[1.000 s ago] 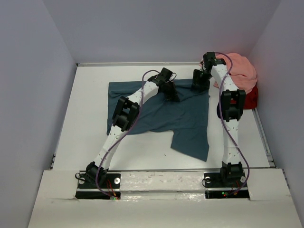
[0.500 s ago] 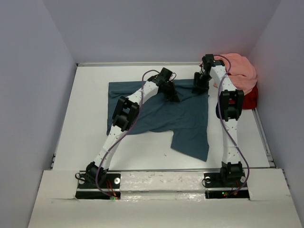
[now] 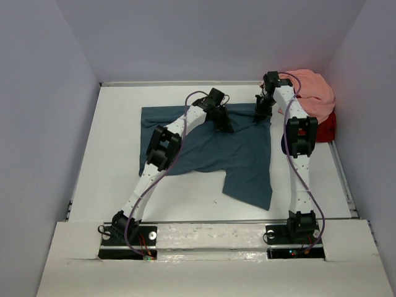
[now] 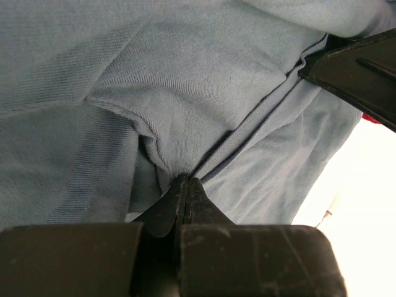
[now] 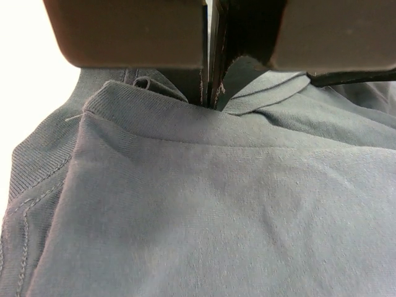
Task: Fold and stack the t-shirts
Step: Fold the flattened tshirt in 1/3 of the way
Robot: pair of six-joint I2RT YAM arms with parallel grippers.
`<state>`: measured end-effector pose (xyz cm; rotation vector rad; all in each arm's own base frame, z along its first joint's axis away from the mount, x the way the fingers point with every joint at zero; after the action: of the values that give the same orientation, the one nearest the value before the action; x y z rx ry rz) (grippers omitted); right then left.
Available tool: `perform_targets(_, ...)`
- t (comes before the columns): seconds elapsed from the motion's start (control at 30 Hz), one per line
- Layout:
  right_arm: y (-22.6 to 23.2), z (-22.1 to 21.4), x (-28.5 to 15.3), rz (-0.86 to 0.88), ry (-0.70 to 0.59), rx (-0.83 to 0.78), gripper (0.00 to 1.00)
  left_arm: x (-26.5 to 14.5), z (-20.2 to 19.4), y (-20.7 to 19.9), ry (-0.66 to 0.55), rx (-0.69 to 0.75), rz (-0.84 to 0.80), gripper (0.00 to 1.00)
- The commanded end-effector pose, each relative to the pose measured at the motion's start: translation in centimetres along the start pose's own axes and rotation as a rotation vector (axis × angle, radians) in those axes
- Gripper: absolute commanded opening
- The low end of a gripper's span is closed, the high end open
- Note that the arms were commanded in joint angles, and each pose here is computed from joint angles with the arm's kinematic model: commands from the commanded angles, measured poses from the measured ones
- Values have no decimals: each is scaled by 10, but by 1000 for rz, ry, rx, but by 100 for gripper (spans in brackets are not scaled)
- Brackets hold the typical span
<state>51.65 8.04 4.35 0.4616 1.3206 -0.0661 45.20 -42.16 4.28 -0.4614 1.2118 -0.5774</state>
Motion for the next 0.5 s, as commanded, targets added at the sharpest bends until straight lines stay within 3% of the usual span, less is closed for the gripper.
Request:
perform_targets(0.0, 3, 2, -30, -8, -40, -30, 0, -32, 10, -21, -20, 33, -19, 0)
perform_targets(0.23, 5, -12, -44, 11, -11, -26, 0, -33, 10, -21, -18, 40, -22, 0)
perform_targets(0.47, 16, -4, -81, 46, -94, -53, 0, -38, 12, -20, -24, 47, -14, 0)
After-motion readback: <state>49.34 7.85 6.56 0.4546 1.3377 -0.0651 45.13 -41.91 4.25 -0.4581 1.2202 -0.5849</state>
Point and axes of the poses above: each gripper's point midway between its finger pads, its own x axis out along the fingers, its own y axis along the line the jaws close on, z = x × y, the point moved 1 cm from there along -x, back along the fingers, and after that the axes turned 11 degrees about x, right-handed, at the moved point
